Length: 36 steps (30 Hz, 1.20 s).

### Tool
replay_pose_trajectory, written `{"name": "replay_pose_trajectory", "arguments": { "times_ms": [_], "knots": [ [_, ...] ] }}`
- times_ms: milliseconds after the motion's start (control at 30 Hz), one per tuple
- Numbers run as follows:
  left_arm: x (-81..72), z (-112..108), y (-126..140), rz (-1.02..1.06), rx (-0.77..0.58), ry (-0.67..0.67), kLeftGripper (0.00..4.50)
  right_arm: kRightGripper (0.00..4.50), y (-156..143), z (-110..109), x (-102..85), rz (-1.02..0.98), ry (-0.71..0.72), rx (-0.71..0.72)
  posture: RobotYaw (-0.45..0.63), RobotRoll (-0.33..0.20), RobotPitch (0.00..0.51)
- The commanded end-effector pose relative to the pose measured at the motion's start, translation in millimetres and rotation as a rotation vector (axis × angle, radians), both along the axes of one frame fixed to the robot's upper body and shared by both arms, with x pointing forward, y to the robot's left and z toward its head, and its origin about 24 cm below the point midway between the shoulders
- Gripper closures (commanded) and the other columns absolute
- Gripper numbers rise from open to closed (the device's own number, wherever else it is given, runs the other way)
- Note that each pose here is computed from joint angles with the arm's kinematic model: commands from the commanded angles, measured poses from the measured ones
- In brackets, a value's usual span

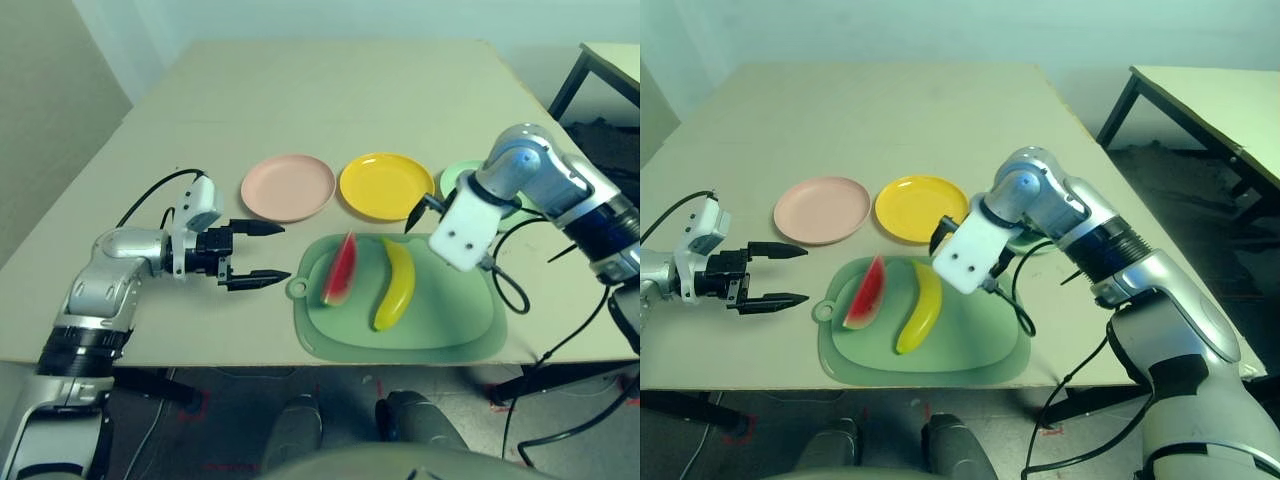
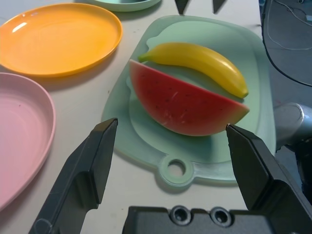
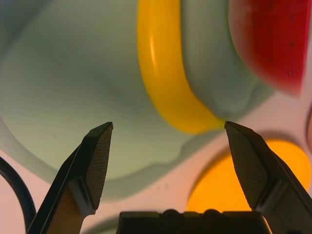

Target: Place the fruits into color-matched plates.

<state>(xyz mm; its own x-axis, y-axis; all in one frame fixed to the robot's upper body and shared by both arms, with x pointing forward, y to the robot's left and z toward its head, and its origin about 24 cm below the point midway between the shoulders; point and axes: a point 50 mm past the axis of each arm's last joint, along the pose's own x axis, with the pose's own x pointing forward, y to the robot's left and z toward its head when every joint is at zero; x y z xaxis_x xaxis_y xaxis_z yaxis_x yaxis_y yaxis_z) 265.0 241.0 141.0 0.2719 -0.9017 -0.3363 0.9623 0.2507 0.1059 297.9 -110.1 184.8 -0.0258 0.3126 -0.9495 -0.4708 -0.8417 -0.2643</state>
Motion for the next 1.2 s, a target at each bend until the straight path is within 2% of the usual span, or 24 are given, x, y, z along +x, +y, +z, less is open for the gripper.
{"name": "replay_pose_trajectory", "arguments": {
  "times_ms": [33, 400, 600, 700, 767, 933, 1200],
  "knots": [
    [-0.7, 0.5, 1.4, -0.011, 0.016, 0.004, 0.00, 0.04, 6.6, -13.6, -6.1, 0.020, 0.044, -0.025, -0.02, 0.000, 0.066],
    [-4.9, 0.2, 2.3, -0.002, 0.015, 0.007, 0.00, 0.04, 24.0, -43.4, -3.2, 0.042, 0.075, -0.047, 0.00, 0.000, 0.072],
    [-4.9, 0.3, 0.8, 0.001, 0.014, -0.001, 0.00, 0.04, 18.3, -57.2, -1.1, 0.035, 0.102, -0.102, 0.01, 0.000, 0.073],
    [-6.6, -0.5, 1.5, 0.005, 0.014, -0.003, 0.00, 0.35, 2.7, -58.1, 1.1, -0.010, 0.114, -0.153, 0.02, 0.000, 0.072],
    [-7.7, -1.1, 2.9, 0.010, 0.015, -0.002, 0.00, 0.94, -5.8, -56.7, 1.9, -0.030, 0.117, -0.169, 0.02, 0.000, 0.072],
    [-4.5, 2.8, 1.6, 0.045, -0.055, -0.004, 0.00, 2.82, -14.5, -42.5, 10.8, -0.106, 0.114, -0.144, 0.00, 0.000, 0.070],
    [7.1, 4.5, 2.8, 0.143, -0.086, 0.028, 0.00, 2.85, -6.4, 2.0, 48.2, -0.254, 0.037, -0.025, 0.00, 0.000, 0.063]
  ]
}}
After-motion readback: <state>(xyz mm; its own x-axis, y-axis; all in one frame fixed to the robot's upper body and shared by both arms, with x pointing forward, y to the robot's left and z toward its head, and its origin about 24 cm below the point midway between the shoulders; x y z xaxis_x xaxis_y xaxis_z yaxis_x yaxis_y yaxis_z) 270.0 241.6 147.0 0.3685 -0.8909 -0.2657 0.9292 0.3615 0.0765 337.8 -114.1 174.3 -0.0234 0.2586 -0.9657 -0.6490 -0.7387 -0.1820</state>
